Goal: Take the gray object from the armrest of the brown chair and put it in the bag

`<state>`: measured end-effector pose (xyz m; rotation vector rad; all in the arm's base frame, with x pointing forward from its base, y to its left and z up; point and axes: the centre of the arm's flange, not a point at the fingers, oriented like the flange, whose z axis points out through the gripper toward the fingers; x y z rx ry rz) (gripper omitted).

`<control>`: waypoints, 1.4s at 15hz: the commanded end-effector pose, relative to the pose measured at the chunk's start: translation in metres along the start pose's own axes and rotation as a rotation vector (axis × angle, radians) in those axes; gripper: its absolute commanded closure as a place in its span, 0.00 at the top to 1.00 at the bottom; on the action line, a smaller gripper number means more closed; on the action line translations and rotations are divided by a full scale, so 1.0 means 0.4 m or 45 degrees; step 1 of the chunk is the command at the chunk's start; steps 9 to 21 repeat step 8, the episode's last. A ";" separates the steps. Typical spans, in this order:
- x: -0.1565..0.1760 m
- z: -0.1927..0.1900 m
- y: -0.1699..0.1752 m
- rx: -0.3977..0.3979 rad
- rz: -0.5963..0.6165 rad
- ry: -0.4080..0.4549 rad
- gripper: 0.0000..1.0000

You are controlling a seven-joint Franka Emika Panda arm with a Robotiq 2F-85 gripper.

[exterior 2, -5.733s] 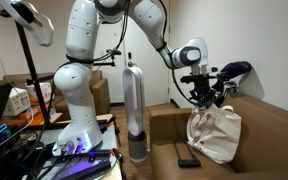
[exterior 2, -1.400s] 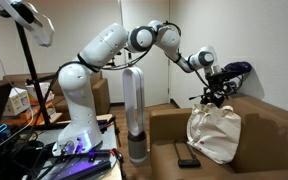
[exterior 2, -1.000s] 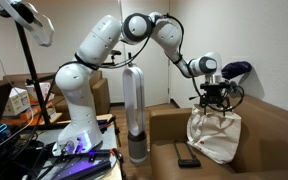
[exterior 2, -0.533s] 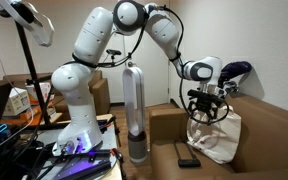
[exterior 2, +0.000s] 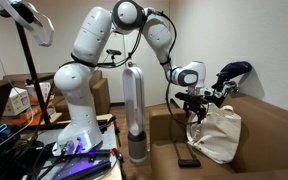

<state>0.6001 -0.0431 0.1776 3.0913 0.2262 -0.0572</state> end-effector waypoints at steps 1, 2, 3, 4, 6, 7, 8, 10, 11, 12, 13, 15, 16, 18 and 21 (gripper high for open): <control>0.008 0.008 -0.078 0.078 0.240 0.017 1.00; 0.010 0.013 -0.093 0.094 0.304 0.024 1.00; 0.011 0.015 -0.106 0.120 0.353 0.019 1.00; 0.012 0.017 -0.117 0.138 0.379 0.013 1.00; 0.016 0.010 -0.113 0.126 0.310 -0.006 1.00; 0.018 0.012 -0.125 0.145 0.319 -0.007 1.00; 0.019 0.013 -0.132 0.152 0.320 -0.007 1.00; 0.019 0.013 -0.132 0.152 0.320 -0.007 1.00; 0.019 0.013 -0.132 0.152 0.320 -0.007 1.00; 0.019 0.013 -0.132 0.152 0.320 -0.007 1.00; 0.019 0.013 -0.132 0.152 0.320 -0.007 1.00; 0.019 0.013 -0.132 0.152 0.320 -0.007 1.00; 0.019 0.013 -0.132 0.152 0.320 -0.007 1.00; 0.019 0.013 -0.132 0.152 0.320 -0.007 1.00; 0.019 0.013 -0.132 0.152 0.320 -0.007 1.00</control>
